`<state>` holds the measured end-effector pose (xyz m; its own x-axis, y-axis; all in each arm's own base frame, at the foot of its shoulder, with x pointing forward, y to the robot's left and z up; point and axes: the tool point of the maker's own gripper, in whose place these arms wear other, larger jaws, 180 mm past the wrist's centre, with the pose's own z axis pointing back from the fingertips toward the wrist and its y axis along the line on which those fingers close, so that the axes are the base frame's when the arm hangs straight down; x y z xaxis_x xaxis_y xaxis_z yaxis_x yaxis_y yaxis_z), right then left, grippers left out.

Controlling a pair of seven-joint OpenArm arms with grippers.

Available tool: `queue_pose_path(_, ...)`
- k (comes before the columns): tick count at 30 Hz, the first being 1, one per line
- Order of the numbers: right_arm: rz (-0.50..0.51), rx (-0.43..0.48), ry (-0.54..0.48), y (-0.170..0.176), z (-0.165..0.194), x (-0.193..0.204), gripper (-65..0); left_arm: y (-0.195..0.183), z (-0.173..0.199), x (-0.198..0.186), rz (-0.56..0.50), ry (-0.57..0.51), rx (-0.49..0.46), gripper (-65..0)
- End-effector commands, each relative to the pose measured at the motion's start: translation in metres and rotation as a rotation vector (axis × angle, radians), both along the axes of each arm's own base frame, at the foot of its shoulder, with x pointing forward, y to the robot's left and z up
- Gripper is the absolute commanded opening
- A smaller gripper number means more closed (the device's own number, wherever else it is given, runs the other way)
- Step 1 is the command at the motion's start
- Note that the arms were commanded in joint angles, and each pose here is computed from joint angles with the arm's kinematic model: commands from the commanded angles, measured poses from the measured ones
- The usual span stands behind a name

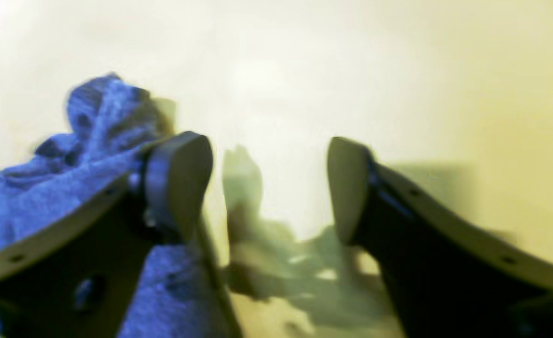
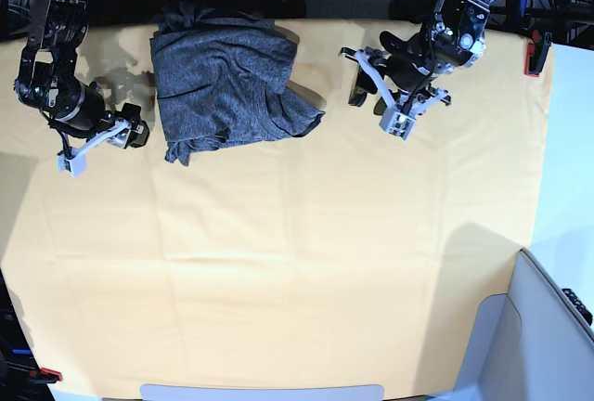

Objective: Fold the T-shirt properly
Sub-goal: 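Grasp opposite sides of the grey shirt with both grippers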

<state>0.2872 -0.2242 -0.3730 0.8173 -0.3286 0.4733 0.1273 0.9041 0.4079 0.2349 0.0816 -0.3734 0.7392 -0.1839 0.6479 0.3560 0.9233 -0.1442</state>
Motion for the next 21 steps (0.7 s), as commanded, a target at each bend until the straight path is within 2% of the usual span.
queue_pose_path(1, -0.005, 0.021, -0.044, -0.006, 0.013, 0.013, -18.2, 0.0, 0.009, 0.004, -0.002, -0.034, -0.008, -39.3)
queue_pose_path(5, -0.025, 0.18, -0.024, 0.003, 0.01, 0.015, -9.8, 0.0, 0.006, 0.0, -0.002, -0.021, -0.007, -39.2)
queue_pose_path(9, 0.002, 0.291, 0.003, 0.01, 0.01, 0.012, -7.9, 0.0, 0.005, -0.002, -0.003, -0.014, -0.006, -39.2)
queue_pose_path(13, 0.097, 0.32, 0.007, 0.02, 0.006, 0.005, -7.8, -0.001, 0.002, -0.009, -0.005, 0.002, -0.008, -39.1)
queue_pose_path(21, 0.116, 0.303, 0.029, 0.029, -0.004, 0.001, -7.9, -0.017, -0.01, -0.033, 0.004, 0.084, -0.053, -38.9)
